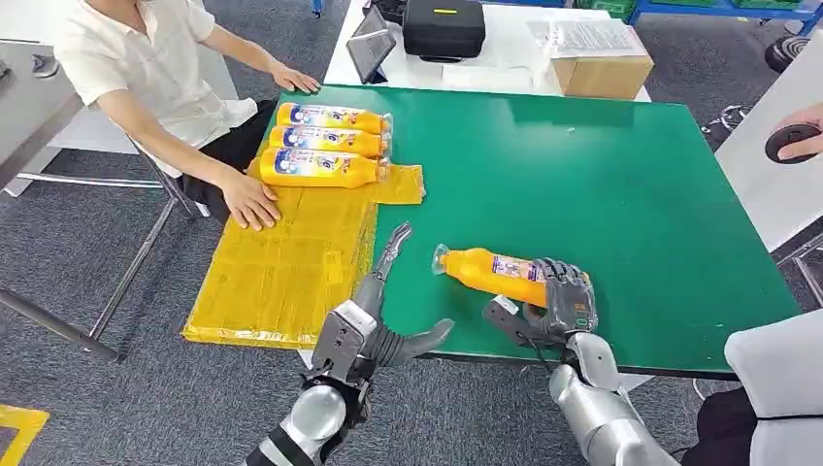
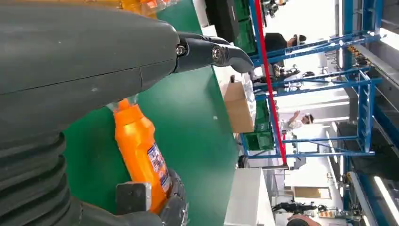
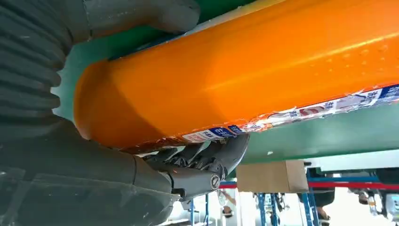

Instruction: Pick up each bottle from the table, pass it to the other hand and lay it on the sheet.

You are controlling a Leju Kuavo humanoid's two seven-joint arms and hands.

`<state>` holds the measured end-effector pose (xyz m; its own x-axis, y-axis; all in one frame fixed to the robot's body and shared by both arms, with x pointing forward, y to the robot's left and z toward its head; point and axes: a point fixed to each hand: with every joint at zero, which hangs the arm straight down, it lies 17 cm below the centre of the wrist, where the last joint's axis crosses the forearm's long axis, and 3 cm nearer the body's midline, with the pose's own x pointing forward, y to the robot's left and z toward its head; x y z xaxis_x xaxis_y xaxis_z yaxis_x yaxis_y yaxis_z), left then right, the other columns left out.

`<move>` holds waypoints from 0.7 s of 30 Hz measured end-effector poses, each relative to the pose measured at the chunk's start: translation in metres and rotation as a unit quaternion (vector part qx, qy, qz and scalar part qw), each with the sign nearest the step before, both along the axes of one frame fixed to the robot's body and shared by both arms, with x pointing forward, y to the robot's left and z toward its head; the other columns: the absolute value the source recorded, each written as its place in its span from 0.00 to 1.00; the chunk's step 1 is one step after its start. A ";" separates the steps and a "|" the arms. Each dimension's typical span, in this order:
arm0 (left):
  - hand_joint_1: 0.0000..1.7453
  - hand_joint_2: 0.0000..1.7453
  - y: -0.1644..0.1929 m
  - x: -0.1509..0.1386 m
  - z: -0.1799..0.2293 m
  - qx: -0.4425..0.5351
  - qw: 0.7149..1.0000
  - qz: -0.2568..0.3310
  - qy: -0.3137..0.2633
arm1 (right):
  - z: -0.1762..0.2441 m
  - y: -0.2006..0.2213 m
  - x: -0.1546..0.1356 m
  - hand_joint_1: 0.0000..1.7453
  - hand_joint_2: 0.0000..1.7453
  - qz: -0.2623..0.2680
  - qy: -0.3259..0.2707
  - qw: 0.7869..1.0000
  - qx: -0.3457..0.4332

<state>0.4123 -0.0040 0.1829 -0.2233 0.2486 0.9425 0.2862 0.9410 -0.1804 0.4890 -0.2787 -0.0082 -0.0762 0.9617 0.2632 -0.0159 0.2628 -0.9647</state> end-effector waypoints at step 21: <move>0.00 1.00 0.011 -0.001 -0.002 -0.030 0.999 0.025 0.002 | 0.002 0.011 0.004 1.00 1.00 0.020 0.022 0.989 0.147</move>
<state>0.4118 0.0072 0.1806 -0.2330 0.2929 0.9273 0.2381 0.9417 -0.2376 0.4933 -0.2682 -0.0066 -0.0951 0.8398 0.5344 -0.0718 0.5297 -0.8451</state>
